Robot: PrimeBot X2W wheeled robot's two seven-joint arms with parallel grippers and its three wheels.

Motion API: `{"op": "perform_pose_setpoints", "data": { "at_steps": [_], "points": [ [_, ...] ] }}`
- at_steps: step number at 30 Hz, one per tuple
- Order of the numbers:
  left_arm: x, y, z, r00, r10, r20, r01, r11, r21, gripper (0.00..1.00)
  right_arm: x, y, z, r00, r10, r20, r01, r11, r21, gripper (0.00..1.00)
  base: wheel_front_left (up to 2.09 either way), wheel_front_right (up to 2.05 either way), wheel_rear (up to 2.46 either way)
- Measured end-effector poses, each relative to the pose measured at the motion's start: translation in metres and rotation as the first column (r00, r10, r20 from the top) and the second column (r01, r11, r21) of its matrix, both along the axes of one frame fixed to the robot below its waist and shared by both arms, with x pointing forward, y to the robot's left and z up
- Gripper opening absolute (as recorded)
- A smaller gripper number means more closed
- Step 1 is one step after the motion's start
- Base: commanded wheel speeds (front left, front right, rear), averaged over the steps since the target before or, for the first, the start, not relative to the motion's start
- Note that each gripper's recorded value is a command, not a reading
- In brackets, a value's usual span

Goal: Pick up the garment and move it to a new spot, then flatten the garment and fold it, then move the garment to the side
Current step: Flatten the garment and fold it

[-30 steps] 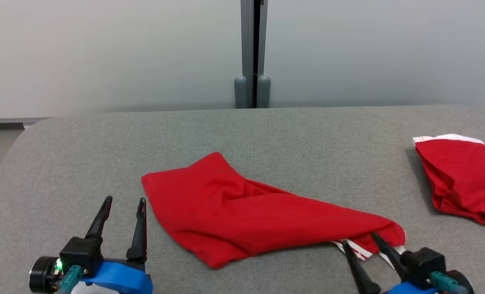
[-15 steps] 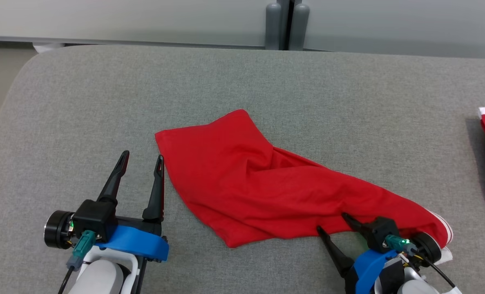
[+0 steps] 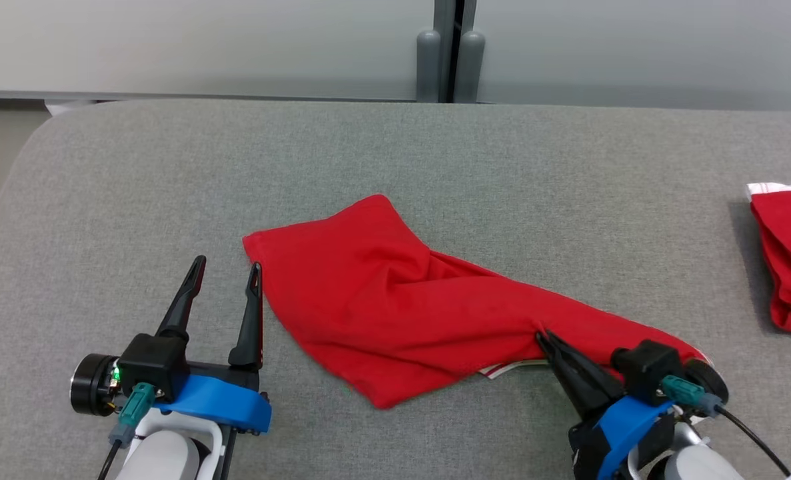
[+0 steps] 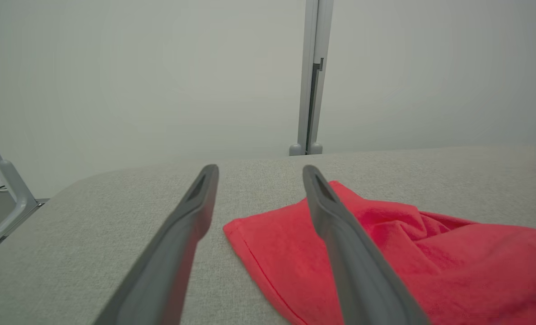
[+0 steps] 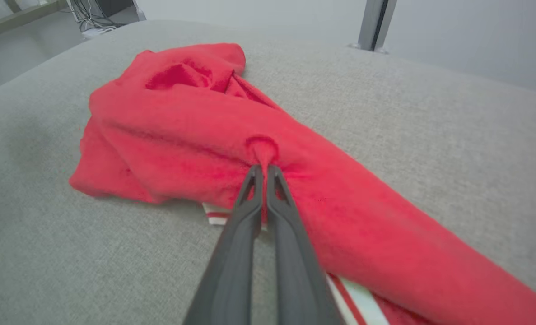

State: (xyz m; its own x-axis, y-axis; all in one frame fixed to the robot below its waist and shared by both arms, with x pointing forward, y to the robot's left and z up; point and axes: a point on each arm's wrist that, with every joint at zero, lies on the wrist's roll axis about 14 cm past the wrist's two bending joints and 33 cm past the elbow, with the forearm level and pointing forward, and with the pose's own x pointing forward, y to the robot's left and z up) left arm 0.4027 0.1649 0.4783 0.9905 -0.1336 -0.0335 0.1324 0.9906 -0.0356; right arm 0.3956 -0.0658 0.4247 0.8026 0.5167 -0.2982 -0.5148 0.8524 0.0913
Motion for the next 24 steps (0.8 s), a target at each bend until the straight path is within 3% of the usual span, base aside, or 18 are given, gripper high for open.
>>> {"op": "perform_pose_setpoints", "data": {
  "at_steps": [7,14,18,24],
  "points": [
    [-0.003,-0.007,0.011,0.999,-0.019,0.032,0.019,1.000,-0.004,1.00,0.010,-0.034,0.065,0.982,-0.063,0.180,0.065,0.998,-0.004,0.00,0.00,0.00,0.00],
    [-0.004,-0.007,0.012,0.999,-0.013,0.034,0.013,1.000,-0.008,1.00,0.031,-0.039,0.110,0.959,-0.053,0.280,0.065,0.997,-0.032,0.00,0.00,0.00,0.00],
    [0.001,-0.008,0.012,0.999,-0.016,0.037,0.017,1.000,-0.010,1.00,0.054,-0.033,0.111,0.962,-0.026,0.272,0.043,0.997,-0.057,0.00,0.00,0.00,0.00],
    [0.019,-0.014,0.006,0.999,-0.029,0.029,0.030,0.999,-0.021,1.00,0.100,-0.025,0.080,0.979,0.007,0.205,0.013,0.996,-0.094,0.00,0.00,0.00,0.00]
  ]
}}
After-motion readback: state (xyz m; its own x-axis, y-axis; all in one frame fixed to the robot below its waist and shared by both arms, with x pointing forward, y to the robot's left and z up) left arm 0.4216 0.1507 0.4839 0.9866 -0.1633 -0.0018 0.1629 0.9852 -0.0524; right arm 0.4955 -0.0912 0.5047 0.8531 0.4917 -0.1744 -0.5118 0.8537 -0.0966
